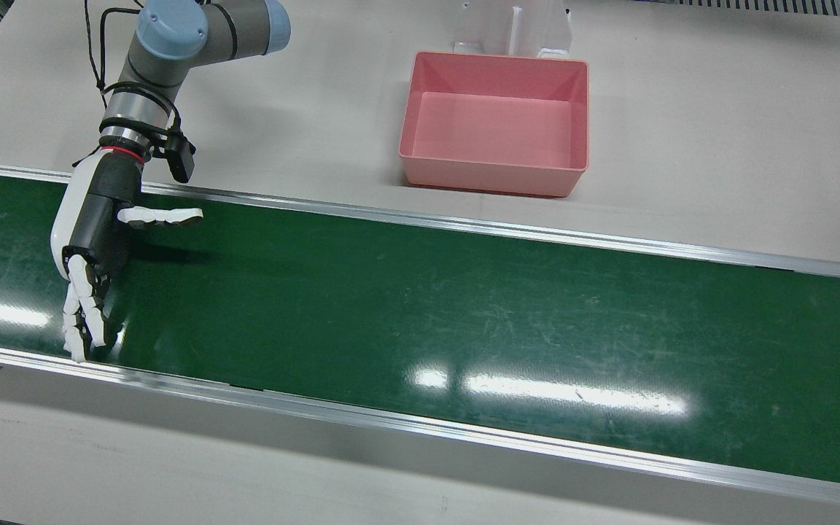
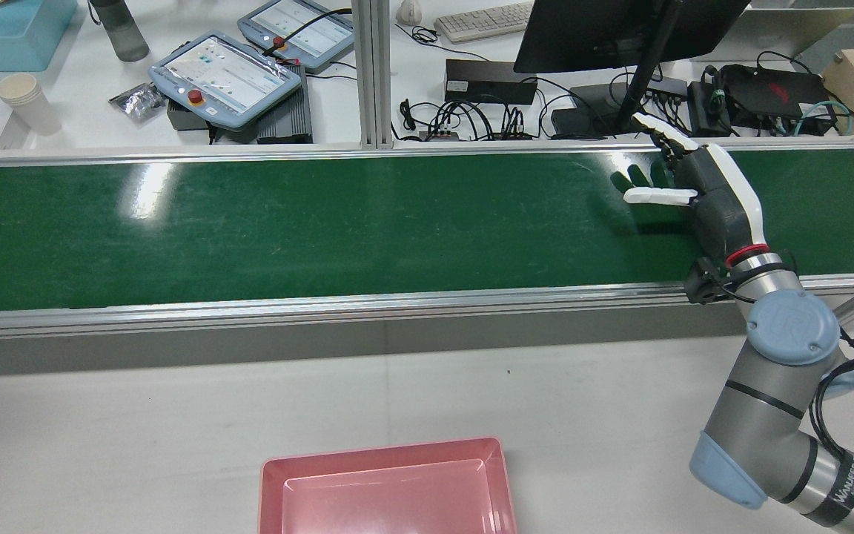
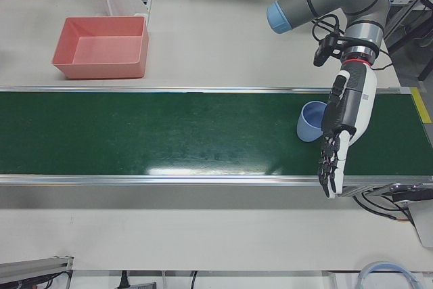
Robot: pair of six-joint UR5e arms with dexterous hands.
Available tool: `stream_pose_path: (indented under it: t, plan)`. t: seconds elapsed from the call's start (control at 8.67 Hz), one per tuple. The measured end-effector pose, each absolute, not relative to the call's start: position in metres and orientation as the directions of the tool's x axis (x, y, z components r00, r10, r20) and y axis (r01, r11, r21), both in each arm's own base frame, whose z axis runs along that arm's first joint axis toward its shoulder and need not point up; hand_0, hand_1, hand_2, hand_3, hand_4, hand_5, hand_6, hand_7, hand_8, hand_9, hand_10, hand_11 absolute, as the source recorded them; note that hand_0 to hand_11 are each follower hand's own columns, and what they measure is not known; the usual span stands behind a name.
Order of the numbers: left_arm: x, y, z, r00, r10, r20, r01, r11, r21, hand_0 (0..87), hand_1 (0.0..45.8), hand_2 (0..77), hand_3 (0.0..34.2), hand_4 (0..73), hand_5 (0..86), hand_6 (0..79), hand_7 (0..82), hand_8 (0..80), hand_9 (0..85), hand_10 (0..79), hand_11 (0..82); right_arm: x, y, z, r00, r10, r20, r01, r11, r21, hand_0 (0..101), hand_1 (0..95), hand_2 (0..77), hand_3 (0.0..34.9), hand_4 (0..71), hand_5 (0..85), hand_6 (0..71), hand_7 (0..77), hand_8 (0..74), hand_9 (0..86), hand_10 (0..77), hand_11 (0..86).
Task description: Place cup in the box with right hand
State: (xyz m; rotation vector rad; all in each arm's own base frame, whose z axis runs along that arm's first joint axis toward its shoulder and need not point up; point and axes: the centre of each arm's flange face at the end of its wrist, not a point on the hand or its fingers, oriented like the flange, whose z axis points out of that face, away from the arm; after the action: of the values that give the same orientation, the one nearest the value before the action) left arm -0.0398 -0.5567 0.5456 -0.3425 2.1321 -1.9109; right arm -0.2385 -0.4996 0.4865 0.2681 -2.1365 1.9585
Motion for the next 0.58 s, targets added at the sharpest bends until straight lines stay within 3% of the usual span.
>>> stream_pose_path:
  t: [0.58]
  plan:
    - [-0.0398,-0.5567,0.5456,-0.939,-0.342,-0.034,-0.004,0.109,-0.994,0.0,0.5,1.1,0.0,1.1,0.0,0.0,0.0,0.0,0.0,0.0,0.0,-0.2392,-0.4989,0.4820,-0.960,0.021,0.280,-0.277,0.096,-0.956,48,10.9,1.1,4.7,2.7,3.8,3.8,19.6,4.9,8.7,0.5,1.1]
